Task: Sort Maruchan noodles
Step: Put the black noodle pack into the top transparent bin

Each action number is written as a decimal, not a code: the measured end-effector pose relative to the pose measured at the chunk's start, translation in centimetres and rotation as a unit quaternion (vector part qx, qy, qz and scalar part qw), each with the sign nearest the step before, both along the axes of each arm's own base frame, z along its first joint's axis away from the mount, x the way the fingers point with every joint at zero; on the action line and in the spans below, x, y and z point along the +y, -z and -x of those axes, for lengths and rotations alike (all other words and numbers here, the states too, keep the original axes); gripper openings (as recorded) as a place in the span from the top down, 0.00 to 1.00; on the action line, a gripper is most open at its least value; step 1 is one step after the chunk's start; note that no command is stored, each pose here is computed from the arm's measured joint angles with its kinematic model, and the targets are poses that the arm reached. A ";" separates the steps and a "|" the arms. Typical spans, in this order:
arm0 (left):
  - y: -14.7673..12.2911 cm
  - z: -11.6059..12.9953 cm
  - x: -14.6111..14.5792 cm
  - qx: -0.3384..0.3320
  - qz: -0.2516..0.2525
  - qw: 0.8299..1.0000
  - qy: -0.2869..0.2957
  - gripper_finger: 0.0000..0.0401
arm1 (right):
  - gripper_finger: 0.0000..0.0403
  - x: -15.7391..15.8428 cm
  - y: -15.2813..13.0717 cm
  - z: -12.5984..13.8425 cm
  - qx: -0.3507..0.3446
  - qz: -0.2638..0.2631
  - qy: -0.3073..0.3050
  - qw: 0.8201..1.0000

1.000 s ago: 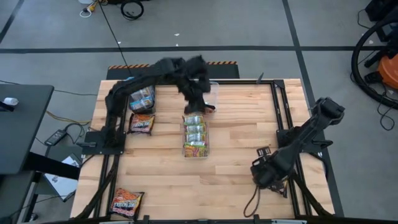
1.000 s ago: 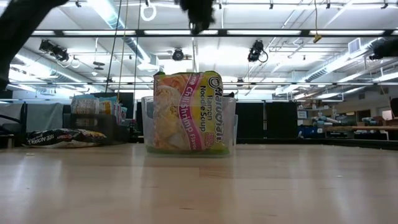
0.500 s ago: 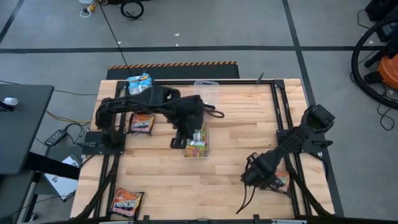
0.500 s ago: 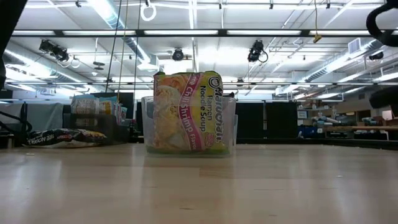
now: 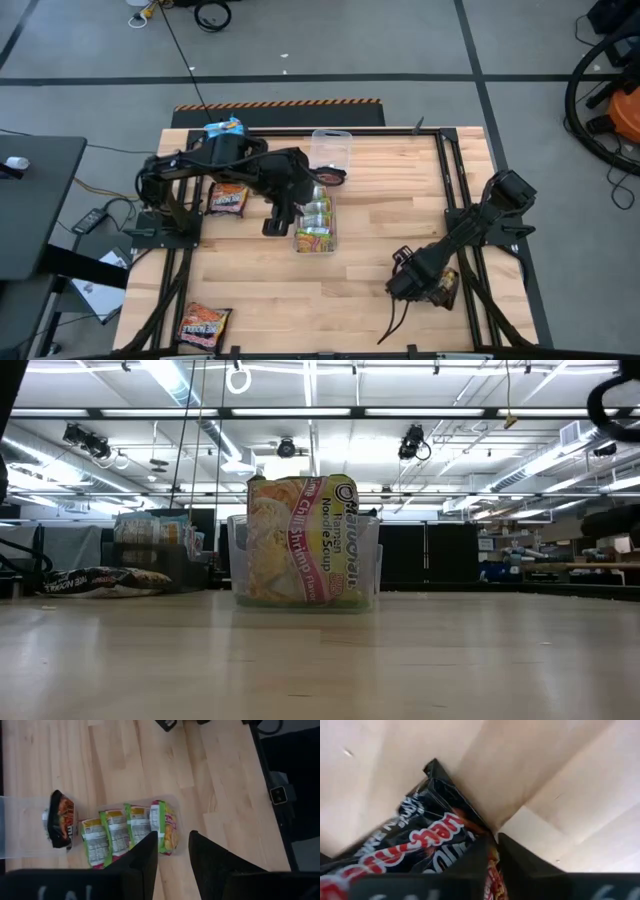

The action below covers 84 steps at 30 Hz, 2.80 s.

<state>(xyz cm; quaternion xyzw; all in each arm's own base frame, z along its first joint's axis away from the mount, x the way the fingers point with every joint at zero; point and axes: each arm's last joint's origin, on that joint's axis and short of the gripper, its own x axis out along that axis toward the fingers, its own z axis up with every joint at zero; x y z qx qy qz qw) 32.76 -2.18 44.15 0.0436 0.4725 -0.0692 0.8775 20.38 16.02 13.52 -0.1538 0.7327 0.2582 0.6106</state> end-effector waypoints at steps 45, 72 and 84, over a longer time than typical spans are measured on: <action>0.1 0.7 1.5 0.030 0.006 0.999 -0.036 0.71 | 0.55 -4.8 -1.5 -1.9 0.054 -0.081 0.122 0.988; 0.2 0.7 2.6 0.032 0.013 0.998 -0.051 0.71 | 0.73 -5.4 0.4 -1.2 0.053 -0.159 0.084 0.982; -0.4 2.1 3.2 0.046 0.008 0.997 -0.062 0.71 | 0.99 -5.4 -3.2 -2.6 0.003 -0.067 0.092 0.993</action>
